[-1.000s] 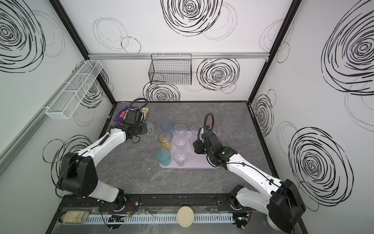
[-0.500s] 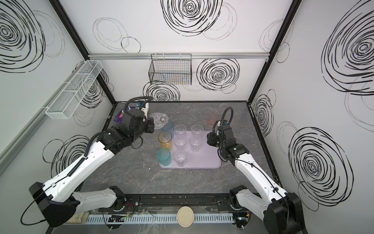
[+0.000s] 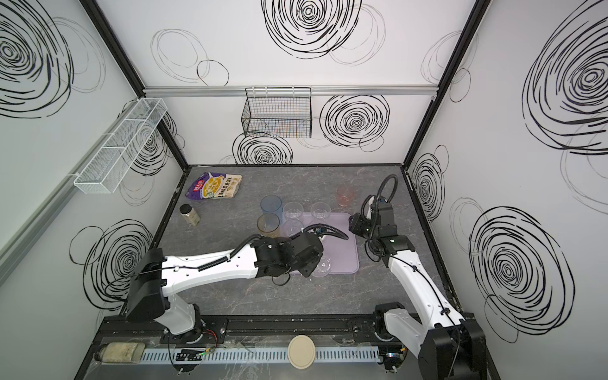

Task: Place the glasses into the tray
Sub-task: Place the glass on the tray.

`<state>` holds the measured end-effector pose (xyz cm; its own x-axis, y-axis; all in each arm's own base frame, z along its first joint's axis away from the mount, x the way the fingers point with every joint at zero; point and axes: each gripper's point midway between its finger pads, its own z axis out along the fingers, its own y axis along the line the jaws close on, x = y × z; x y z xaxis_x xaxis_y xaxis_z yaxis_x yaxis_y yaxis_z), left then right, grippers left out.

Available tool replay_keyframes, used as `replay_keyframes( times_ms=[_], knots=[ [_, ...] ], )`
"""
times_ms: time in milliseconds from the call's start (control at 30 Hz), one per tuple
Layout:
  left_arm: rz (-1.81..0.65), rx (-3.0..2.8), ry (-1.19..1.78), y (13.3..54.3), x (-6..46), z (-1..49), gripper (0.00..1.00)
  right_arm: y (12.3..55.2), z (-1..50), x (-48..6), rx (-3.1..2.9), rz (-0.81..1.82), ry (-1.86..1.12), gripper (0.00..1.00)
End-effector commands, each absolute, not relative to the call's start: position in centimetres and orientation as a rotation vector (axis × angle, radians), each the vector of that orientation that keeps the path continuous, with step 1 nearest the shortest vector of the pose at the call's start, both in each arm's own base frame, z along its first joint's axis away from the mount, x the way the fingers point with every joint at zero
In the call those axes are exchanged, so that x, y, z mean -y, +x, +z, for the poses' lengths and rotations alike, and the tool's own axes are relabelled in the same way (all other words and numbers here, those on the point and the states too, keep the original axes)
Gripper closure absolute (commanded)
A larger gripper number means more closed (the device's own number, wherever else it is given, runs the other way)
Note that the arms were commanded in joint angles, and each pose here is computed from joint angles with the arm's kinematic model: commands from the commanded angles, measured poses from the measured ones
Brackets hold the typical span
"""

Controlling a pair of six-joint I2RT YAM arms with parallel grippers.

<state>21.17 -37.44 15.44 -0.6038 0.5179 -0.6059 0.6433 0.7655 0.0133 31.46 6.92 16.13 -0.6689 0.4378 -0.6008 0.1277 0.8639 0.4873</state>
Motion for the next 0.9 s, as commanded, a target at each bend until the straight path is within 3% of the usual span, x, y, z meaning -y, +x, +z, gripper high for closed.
replay_keyframes(
  times_ms=[0,667,733,867],
  knots=[
    [-0.316,-2.317,0.828,22.8,38.3,16.6,1.0,31.1,15.9,-7.1,-2.276,0.544,0.397,0.48],
    [-0.179,-2.414,0.916,25.9,37.9,11.3,1.0,30.6,14.3,-7.7,-2.303,0.565,0.394,0.48],
    [-0.18,-2.418,0.921,26.0,37.9,11.4,0.98,30.6,14.3,-7.8,-2.304,0.561,0.391,0.48],
    [-0.179,-2.409,0.928,26.2,38.0,11.8,0.82,30.7,14.2,-7.9,-2.305,0.559,0.388,0.48]
  ],
)
